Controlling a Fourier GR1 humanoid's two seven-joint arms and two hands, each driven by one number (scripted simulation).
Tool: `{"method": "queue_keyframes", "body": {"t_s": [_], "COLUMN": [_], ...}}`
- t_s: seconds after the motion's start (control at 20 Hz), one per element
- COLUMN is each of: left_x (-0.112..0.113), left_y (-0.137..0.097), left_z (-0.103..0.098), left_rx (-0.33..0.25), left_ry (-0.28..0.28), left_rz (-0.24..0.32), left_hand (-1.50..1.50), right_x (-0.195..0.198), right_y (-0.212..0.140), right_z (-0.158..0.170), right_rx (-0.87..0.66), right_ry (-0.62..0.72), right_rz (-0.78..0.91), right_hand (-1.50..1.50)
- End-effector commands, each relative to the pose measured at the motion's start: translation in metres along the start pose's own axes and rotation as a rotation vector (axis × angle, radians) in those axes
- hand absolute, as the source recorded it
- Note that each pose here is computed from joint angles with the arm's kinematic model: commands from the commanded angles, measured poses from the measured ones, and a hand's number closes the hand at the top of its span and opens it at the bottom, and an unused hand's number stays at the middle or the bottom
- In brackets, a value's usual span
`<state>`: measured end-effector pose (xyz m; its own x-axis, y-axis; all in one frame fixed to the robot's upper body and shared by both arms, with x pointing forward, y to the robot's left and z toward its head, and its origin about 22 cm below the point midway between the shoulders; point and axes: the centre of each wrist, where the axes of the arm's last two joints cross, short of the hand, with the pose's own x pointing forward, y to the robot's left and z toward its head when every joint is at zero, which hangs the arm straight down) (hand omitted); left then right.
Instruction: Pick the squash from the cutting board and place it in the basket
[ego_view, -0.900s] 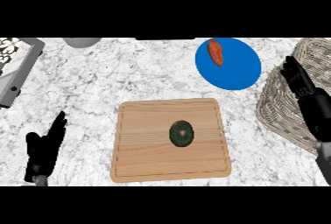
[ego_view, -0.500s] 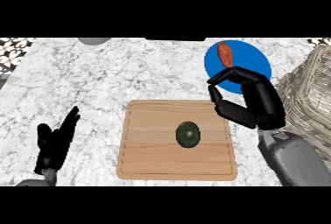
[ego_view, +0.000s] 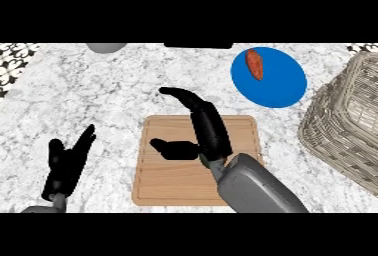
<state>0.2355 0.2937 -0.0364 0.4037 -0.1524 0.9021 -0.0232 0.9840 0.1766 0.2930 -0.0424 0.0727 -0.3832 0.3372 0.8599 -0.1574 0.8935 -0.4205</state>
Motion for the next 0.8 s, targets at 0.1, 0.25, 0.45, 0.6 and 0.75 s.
{"method": "queue_keyframes", "body": {"t_s": [0.1, 0.25, 0.45, 0.6, 0.75], "left_x": [-0.028, -0.032, -0.039, -0.043, -0.044], "left_y": [0.01, 0.014, 0.006, 0.007, 0.011], "left_z": [0.015, 0.019, 0.024, 0.031, 0.028], "left_rx": [0.019, 0.038, 0.071, 0.054, 0.054], "left_ry": [0.156, 0.175, 0.186, 0.18, 0.173], "left_rz": [0.029, 0.035, 0.043, 0.054, 0.053], "left_hand": [0.0, 0.0, 0.0, 0.0, 0.0], "right_x": [-0.006, 0.025, 0.085, 0.122, 0.144], "right_y": [-0.031, -0.038, -0.058, -0.057, -0.061], "right_z": [-0.034, -0.05, -0.062, -0.062, -0.059], "right_rx": [-0.085, -0.039, 0.033, 0.141, 0.286], "right_ry": [0.143, 0.2, 0.246, 0.323, 0.408], "right_rz": [0.457, 0.618, 0.751, 0.823, 0.851], "right_hand": [-1.5, -1.5, -1.5, -1.5, -1.5]}}
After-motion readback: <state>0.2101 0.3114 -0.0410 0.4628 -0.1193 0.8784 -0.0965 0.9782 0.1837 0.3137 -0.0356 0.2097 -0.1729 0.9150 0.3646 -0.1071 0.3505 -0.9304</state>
